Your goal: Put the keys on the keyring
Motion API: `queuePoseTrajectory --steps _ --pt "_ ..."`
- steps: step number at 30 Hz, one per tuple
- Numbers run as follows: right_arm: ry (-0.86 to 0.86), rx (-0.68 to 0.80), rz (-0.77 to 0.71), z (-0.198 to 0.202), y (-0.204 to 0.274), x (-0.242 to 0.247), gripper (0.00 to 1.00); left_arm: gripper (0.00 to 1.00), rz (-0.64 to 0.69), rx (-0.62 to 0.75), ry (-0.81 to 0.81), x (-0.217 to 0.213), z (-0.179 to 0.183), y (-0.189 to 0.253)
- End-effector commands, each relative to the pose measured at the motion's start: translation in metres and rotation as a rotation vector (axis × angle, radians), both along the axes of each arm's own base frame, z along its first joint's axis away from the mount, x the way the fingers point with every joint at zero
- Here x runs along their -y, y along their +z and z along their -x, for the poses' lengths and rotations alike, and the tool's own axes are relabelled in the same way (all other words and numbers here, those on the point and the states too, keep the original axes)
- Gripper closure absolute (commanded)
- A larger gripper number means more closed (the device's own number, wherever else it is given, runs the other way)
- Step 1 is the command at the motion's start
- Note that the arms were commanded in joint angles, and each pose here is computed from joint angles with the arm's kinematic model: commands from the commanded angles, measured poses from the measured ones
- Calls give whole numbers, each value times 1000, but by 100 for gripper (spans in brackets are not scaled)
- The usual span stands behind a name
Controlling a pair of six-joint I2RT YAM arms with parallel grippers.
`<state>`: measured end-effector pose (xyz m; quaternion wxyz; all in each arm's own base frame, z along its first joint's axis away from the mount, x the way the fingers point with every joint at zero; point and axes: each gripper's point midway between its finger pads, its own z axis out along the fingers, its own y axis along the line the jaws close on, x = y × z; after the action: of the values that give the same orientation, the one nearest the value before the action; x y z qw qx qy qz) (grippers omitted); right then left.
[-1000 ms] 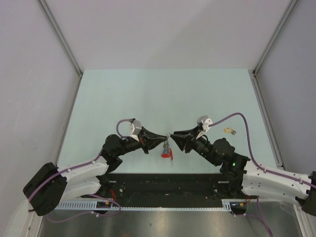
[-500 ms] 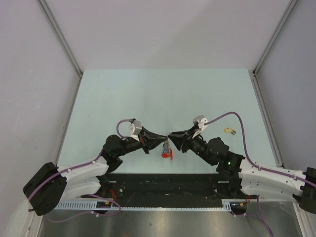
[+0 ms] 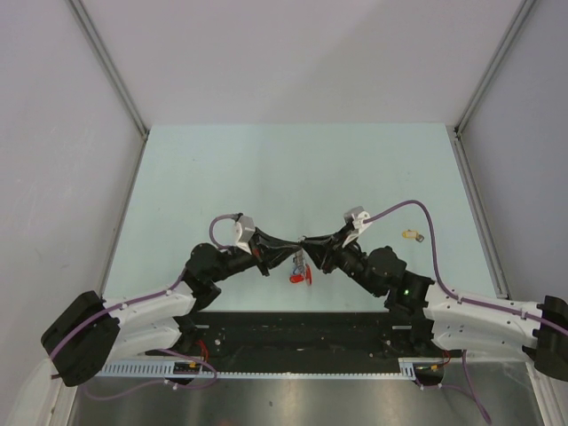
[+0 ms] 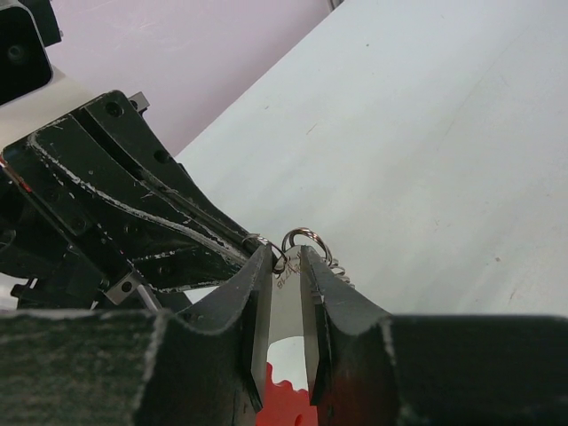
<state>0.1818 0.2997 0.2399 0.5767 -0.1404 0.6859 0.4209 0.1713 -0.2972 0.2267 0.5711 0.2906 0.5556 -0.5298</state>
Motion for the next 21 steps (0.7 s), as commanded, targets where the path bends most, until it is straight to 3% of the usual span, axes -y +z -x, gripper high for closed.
queuePoseTrajectory --steps 1,6,10,21 --pt "-21 -12 -48 -2 6 -3 77 100 101 121 7 0 5 37" --pt "-29 -23 -54 -3 4 -5 84 100 103 138 11 1 6 37" --pt "-42 -5 -23 -6 -1 -5 100 100 96 129 1 3 8 32" --pt "-8 207 95 -9 18 4 100 77 4 48 48 -4 3 11"
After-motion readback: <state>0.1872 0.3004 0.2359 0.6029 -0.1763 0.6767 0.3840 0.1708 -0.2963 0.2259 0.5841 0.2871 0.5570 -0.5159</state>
